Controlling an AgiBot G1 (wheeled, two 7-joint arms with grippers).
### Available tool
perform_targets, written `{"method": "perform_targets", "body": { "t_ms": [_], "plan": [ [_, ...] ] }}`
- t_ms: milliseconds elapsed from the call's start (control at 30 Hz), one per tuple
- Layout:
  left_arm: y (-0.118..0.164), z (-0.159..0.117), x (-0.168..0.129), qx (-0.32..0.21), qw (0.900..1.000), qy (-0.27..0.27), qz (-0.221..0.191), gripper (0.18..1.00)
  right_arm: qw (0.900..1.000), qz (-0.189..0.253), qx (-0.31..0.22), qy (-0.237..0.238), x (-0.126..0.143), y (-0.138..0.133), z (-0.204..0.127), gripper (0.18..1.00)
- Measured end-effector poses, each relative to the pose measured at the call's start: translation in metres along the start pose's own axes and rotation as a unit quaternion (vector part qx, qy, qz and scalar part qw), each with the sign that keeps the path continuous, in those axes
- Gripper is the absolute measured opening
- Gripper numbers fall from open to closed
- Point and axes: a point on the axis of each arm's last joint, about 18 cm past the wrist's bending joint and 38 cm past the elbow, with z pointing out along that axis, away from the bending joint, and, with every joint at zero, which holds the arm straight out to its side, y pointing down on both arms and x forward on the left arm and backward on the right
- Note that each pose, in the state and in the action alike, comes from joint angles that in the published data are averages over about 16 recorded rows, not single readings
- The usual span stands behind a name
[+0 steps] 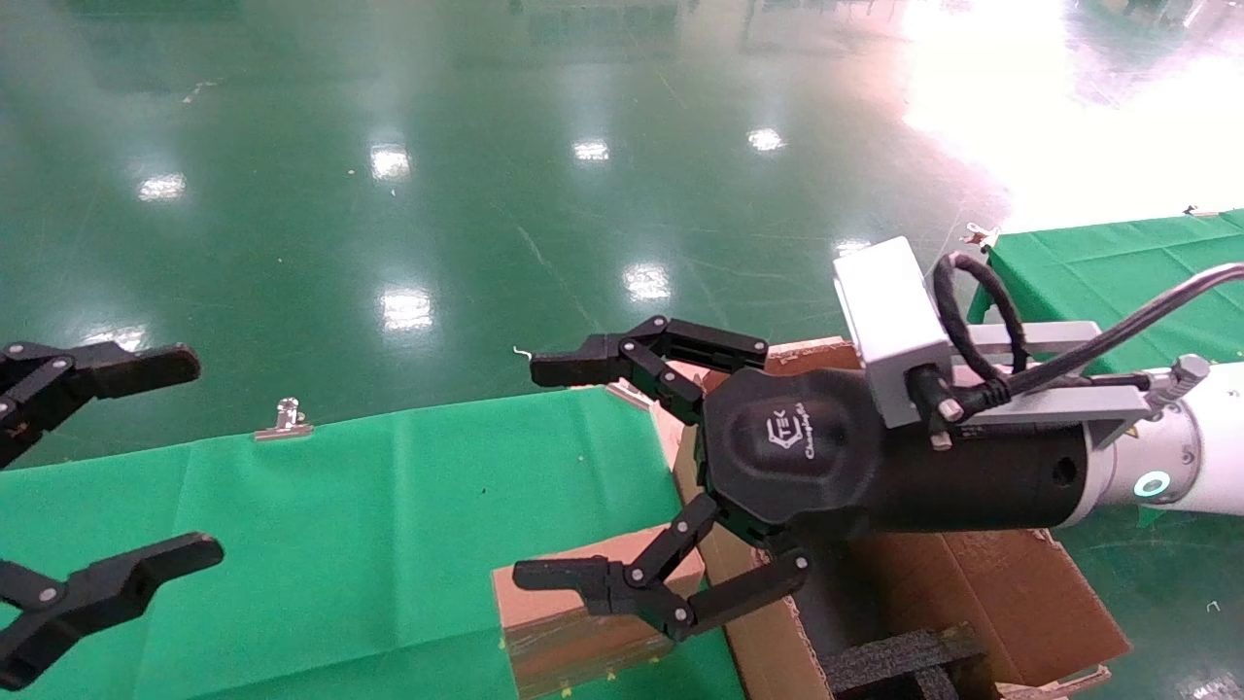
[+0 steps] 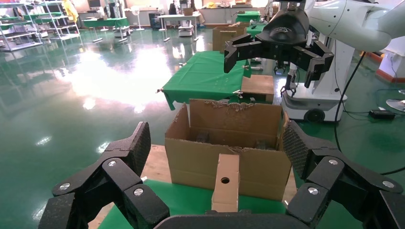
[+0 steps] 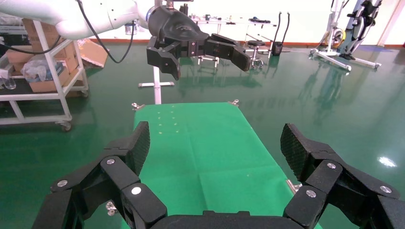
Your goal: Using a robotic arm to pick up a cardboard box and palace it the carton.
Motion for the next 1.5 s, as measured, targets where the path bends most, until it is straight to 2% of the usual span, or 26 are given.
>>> {"method": "perform_targets", "body": {
  "t_ms": [900,1033,1200,1333,1500],
  "plan": [
    [0.0,0.0,0.0,0.0,1.0,0.0,0.0,0.985,1.0,0.001,-0.013,-0.001,0.0,0.003,0.0,1.001],
    [0.0,0.0,0.0,0.0,1.0,0.0,0.0,0.962,0.999,0.002,-0.043,-0.003,0.0,0.009,0.001,1.001],
    [0.0,0.0,0.0,0.0,1.0,0.0,0.0,0.909,0.994,0.002,-0.106,-0.009,0.002,0.022,0.002,1.001],
    [0.0,0.0,0.0,0.0,1.0,0.0,0.0,0.852,0.985,-0.002,-0.169,-0.016,0.006,0.035,0.004,1.001],
    [0.0,0.0,0.0,0.0,1.0,0.0,0.0,0.77,0.969,-0.012,-0.244,-0.025,0.015,0.051,0.009,1.001]
  ]
}}
